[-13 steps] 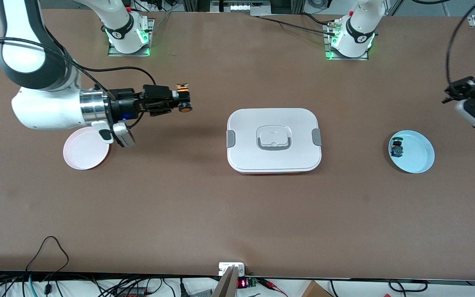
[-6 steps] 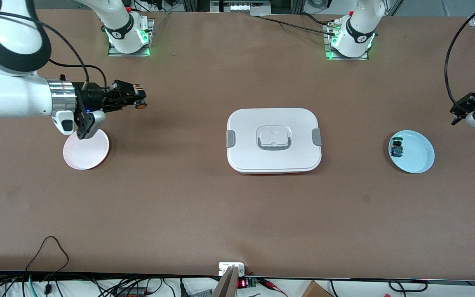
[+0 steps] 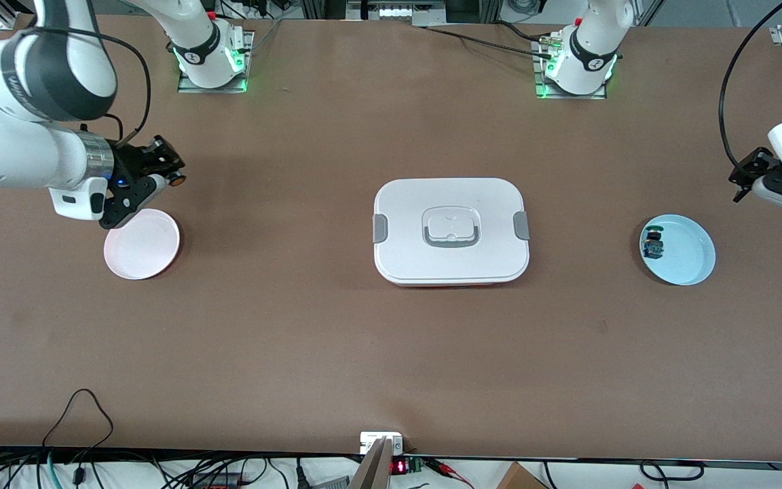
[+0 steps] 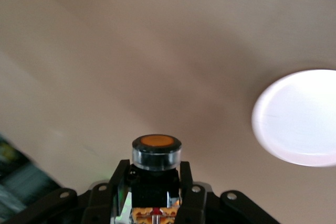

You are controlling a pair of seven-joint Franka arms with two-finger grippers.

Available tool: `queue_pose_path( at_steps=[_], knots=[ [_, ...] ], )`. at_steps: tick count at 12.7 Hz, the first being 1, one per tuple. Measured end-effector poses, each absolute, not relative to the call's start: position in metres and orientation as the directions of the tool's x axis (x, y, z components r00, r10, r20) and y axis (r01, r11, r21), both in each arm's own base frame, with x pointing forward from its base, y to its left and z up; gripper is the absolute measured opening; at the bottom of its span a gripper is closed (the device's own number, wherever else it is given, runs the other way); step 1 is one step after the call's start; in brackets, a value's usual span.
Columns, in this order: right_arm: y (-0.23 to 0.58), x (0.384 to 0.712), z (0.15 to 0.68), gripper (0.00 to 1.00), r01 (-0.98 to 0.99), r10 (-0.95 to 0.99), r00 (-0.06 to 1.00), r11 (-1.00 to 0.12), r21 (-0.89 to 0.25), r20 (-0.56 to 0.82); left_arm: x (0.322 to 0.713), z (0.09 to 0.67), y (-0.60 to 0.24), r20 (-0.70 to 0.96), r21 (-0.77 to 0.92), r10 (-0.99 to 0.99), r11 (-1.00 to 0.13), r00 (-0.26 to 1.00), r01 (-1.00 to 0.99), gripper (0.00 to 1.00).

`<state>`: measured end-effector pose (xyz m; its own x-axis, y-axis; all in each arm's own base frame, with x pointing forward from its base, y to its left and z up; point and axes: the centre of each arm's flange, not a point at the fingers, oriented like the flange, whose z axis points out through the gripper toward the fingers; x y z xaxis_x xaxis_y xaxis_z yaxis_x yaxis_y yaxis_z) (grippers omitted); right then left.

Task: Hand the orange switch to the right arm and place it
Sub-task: 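Carry the switch with the right gripper over the white plate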

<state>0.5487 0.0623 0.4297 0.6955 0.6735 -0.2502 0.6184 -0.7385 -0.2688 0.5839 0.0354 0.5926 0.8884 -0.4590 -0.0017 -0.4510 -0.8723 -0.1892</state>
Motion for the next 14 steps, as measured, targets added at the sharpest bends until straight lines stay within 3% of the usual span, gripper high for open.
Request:
queue_pose_path(
  at_steps=[3, 7, 11, 14],
  knots=[
    [0.041, 0.550, 0.390, 0.42, 0.814, 0.830, 0.511, -0.551, -0.183, -0.225, 0.572, 0.592, 0.053, 0.041, -0.098, -0.235, -0.968, 0.971, -0.230, 1.00],
    [0.017, 0.548, 0.352, 0.42, 0.949, 0.936, 0.271, -0.299, -0.100, -0.225, 0.568, 0.592, 0.081, 0.073, -0.033, -0.059, -0.998, 0.996, -0.057, 1.00],
    [-0.021, 0.549, 0.323, 0.42, 0.993, 0.979, 0.090, -0.101, -0.053, -0.182, 0.548, 0.590, 0.063, 0.011, -0.007, 0.154, -0.988, 0.988, 0.154, 1.00],
    [-0.039, 0.553, 0.296, 0.42, 0.998, 0.983, 0.009, -0.020, -0.060, -0.184, 0.538, 0.587, 0.052, -0.027, -0.014, 0.237, -0.971, 0.971, 0.237, 1.00]
  ],
)
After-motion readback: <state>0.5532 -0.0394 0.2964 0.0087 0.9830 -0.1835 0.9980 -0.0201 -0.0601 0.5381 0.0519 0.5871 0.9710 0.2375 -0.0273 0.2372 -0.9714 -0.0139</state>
